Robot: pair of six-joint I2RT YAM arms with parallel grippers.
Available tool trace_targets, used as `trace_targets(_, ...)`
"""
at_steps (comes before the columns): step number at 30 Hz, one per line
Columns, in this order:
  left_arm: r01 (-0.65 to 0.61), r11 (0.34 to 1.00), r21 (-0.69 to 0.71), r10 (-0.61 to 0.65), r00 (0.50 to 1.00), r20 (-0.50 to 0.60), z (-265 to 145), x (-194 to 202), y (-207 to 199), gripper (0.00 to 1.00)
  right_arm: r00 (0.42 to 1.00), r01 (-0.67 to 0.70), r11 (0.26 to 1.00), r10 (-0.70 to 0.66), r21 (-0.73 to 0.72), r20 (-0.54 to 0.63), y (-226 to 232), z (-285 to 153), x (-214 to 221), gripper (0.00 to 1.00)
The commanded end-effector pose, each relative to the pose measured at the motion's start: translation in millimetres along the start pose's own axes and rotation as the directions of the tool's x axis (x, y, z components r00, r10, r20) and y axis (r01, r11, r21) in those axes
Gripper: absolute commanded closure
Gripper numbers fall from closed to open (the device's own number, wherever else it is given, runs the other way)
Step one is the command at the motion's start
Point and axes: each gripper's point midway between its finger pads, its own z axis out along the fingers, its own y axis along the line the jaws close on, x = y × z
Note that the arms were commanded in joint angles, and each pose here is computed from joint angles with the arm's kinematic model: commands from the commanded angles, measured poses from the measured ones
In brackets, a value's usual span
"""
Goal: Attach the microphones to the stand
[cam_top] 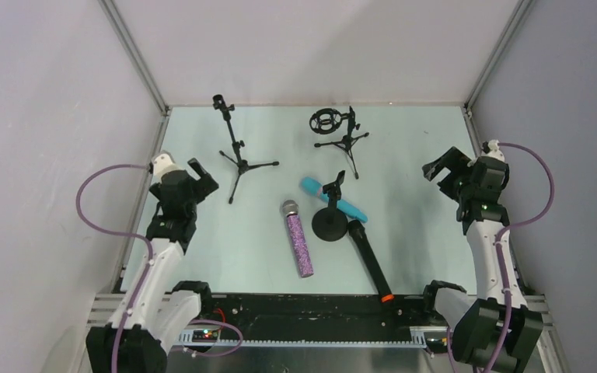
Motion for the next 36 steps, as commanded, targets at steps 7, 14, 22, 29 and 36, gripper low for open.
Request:
trace_targets(7, 0.121, 0.968, 0.222, -0.139, 0.988, 0.067, -49.1, -25.9, -27.9, 0.02, 0.92, -0.216, 0.967, 0.155, -0.134, -0.359, 10.0, -8.4, 53.4, 0.0)
trace_targets(14, 0.137, 0.938, 0.318, -0.132, 0.99, -0.039, -63.9, 3.2, -37.5, 0.02, 0.943, -0.15, 0.976, 0.094, -0.158, -0.319, 18.9, -38.0, 57.6, 0.0)
trace_targets(22, 0.202, 0.905, 0.373, -0.108, 0.96, -0.257, -68.6, 45.1, -53.3, 0.02, 0.872, -0.315, 0.93, 0.206, -0.187, -0.445, 16.2, -47.4, 92.6, 0.0)
trace_targets(29, 0.23, 0.867, 0.442, -0.037, 0.914, -0.403, -77.5, 65.9, -71.4, 0.02, 0.91, -0.256, 0.945, 0.164, -0.204, -0.382, 14.9, -61.1, 98.7, 0.0)
trace_targets(36, 0.21, 0.849, 0.485, -0.014, 0.926, -0.377, -82.6, 51.3, -79.9, 0.02, 0.935, -0.18, 0.949, 0.083, -0.259, -0.346, 27.8, -57.4, 97.2, 0.0)
